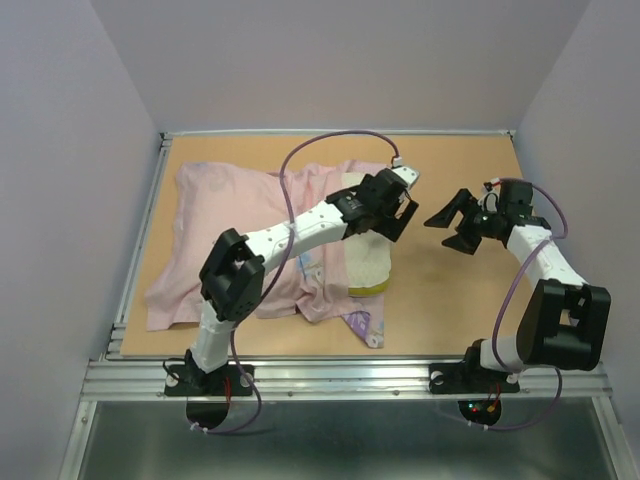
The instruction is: Put the pillow into the pillowcase
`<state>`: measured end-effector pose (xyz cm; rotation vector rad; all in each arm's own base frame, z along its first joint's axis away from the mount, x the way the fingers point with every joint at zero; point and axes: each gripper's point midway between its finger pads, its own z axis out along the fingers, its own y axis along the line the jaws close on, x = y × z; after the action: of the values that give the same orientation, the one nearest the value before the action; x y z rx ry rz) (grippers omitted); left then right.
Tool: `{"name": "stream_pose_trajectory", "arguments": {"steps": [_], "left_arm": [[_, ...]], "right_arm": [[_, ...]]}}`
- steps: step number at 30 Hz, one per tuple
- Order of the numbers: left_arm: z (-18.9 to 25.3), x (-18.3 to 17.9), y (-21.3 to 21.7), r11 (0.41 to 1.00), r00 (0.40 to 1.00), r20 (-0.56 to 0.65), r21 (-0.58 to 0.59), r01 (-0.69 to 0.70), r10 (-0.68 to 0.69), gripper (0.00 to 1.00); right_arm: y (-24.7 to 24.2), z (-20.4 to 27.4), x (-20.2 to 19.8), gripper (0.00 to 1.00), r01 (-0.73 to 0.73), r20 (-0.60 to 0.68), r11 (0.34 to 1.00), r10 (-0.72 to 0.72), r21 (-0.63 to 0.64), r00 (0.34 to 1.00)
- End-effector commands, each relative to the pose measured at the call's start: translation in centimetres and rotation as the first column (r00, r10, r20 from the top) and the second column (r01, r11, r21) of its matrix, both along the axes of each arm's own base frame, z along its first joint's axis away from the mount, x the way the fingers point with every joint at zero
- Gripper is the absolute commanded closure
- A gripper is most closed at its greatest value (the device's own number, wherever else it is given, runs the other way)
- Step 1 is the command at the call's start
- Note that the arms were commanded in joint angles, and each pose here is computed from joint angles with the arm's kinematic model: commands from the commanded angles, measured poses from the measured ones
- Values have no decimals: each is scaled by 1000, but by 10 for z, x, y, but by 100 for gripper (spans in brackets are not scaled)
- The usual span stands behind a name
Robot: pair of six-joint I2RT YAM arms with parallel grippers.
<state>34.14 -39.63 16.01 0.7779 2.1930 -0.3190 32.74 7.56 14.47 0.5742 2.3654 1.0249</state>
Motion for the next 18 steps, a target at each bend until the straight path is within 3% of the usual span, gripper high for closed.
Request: {"name": "stream_pose_trajectory", "arguments": {"steps": [1,6,8,10,11,13,16,17,18], "left_arm": [[3,15,-11,988,986,80,27,-151,148,1],[-86,6,11,958,982,-7,220,-182,189,1],[-101,5,20,954,982,-32,244,-175,189,10],[-107,7,31,954,982,-62,256,-157,178,25],[-96,9,31,962,983,-68,231,-148,168,53],[-63,15,25,987,990,-97,130,-94,107,100],[0,10,2,997,996,-65,-50,53,-56,100],[42,1,-1,982,992,-15,-139,124,-127,100],[52,-21,-10,945,966,-39,-221,242,-257,100]], "right_arm": [[-18,-12,-2,10,7,-44,996,-11,-90,999],[-19,-21,-4,10,-13,-59,995,7,-103,998],[-19,-26,-5,10,-27,-70,994,19,-107,997],[-18,-31,-7,11,-49,-75,993,41,-110,996],[-18,-33,-8,12,-58,-79,992,50,-109,996],[-14,-45,-13,15,-94,-103,991,85,-94,991],[-11,-62,-16,18,-139,-138,986,125,-93,983],[-7,-73,-17,19,-157,-156,984,143,-85,977],[-3,-76,-16,19,-169,-158,983,156,-73,975]]}}
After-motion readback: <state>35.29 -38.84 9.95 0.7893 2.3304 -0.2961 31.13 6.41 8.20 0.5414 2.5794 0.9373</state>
